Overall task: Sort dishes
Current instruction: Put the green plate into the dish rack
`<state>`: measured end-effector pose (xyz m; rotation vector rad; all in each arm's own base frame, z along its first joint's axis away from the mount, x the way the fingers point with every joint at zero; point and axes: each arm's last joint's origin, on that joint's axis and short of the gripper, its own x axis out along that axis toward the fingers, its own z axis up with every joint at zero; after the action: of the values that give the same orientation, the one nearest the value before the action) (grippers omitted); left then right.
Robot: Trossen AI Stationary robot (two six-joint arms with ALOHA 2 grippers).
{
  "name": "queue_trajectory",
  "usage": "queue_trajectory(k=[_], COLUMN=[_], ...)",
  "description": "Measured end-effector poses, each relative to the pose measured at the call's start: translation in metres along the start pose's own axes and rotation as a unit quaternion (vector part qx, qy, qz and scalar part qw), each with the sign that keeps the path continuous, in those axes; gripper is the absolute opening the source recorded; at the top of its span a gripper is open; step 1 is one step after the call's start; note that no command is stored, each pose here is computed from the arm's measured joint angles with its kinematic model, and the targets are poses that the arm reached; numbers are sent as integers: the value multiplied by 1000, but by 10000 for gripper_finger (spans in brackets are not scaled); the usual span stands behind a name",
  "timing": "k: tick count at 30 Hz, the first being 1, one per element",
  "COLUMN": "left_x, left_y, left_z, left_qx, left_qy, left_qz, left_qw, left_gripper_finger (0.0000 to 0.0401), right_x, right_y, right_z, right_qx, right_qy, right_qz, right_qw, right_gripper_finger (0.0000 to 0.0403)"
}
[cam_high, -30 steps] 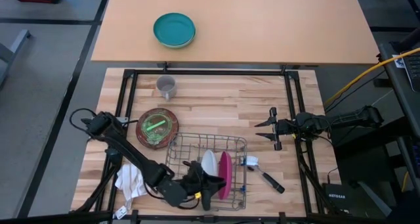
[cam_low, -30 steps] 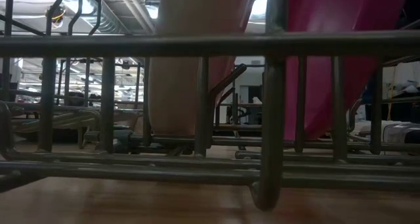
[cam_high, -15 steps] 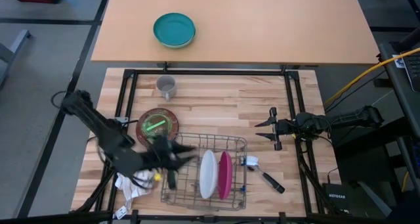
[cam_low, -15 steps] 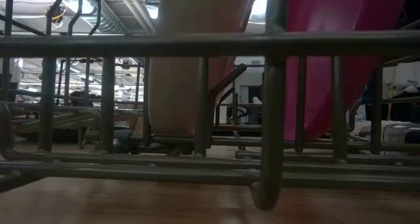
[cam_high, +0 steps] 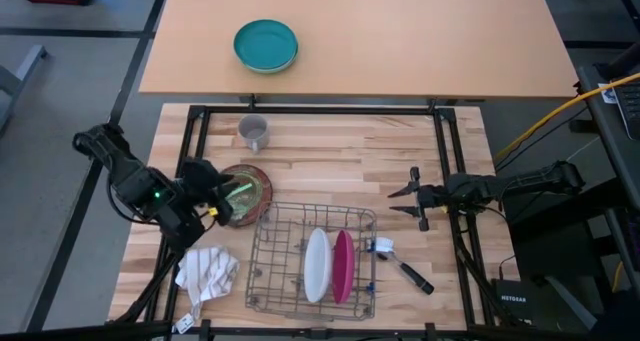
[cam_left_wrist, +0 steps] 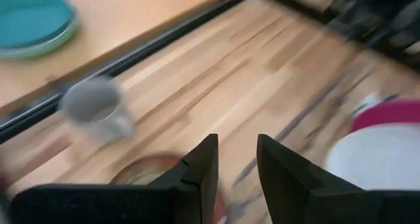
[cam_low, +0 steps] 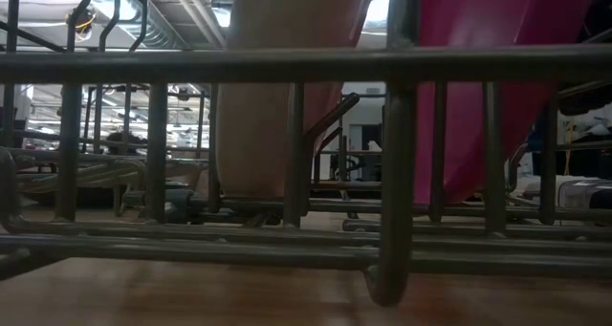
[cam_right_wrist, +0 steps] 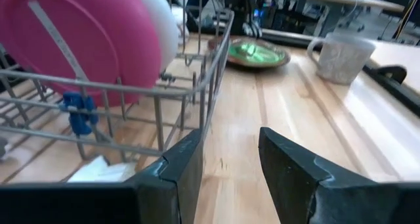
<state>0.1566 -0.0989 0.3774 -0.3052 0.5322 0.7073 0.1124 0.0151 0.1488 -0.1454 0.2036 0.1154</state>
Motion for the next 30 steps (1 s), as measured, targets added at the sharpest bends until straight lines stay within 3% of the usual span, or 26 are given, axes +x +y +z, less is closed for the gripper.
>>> queue_trajectory(k=[8, 13, 22, 30], left_x=[27, 48, 80, 96], left_y=[5, 5, 9, 15], left_z=[-41, -73, -125, -153], left_qx=[96, 112, 119, 155], left_qy=[68, 92, 150, 192], left_qz=[53, 61, 43, 17], left_qw=[992, 988, 981, 969], left_gripper_finger=[95, 95, 95, 95], right_x=[0, 0, 0, 0], right_y=[0, 0, 0, 0], right_z=[-2, -2, -2, -2], right_qx=[10, 10, 24, 26], right_qy=[9, 9, 11, 11], right_qz=[0, 0, 1, 1], right_qw=[1000, 1000, 1000, 1000], right_gripper_finger=[154, 154, 154, 154])
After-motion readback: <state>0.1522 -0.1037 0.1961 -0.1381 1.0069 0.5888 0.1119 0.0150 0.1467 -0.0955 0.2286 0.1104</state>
